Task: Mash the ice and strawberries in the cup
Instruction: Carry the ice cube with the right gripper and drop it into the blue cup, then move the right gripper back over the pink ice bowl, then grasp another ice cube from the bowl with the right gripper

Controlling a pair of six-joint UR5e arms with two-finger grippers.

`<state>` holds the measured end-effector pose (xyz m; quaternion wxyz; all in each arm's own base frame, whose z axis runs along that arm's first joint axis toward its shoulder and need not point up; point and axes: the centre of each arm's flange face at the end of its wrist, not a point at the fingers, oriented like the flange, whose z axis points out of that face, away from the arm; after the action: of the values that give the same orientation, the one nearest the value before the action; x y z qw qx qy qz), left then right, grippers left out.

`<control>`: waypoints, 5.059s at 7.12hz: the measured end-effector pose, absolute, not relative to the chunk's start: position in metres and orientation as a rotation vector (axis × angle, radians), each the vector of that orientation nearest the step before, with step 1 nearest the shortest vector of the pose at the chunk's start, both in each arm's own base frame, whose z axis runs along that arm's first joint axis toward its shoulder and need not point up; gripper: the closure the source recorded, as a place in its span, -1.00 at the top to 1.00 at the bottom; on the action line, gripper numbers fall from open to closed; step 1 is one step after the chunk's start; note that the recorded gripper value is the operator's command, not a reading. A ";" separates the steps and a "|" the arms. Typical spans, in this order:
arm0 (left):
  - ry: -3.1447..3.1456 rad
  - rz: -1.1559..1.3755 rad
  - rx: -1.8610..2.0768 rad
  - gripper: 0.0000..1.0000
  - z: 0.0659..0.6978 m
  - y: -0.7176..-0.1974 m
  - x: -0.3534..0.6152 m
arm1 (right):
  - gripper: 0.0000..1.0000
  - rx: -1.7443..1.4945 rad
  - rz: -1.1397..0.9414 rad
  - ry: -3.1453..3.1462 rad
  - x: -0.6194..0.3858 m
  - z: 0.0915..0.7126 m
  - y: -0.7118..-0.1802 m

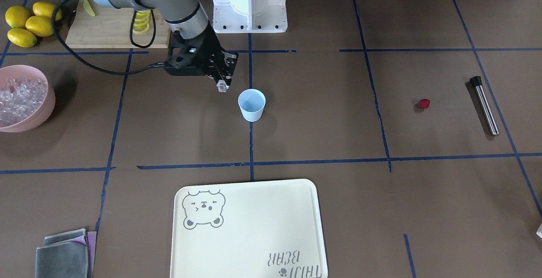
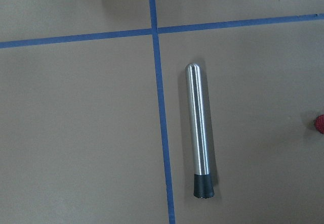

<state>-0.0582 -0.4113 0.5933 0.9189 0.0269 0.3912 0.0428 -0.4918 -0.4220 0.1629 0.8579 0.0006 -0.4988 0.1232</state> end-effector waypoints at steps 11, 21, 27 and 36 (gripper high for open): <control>0.804 0.100 0.087 1.00 0.572 -0.396 -0.058 | 0.97 -0.102 0.223 -1.091 -0.287 0.322 -0.458; 0.806 0.099 0.084 1.00 0.567 -0.378 -0.058 | 0.73 -0.209 0.539 -0.730 -0.132 0.561 -0.394; 0.806 0.100 0.083 1.00 0.567 -0.377 -0.058 | 0.51 -0.288 0.658 -0.695 -0.157 0.575 -0.405; 0.806 0.100 0.087 1.00 0.565 -0.377 -0.058 | -1.00 -0.301 0.669 -0.687 -0.157 0.579 -0.403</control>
<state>-0.0582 -0.3773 0.5653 0.9178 0.0424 0.3917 0.0488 -0.1570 -0.4026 0.5786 0.8763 -0.1443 -0.3293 0.3206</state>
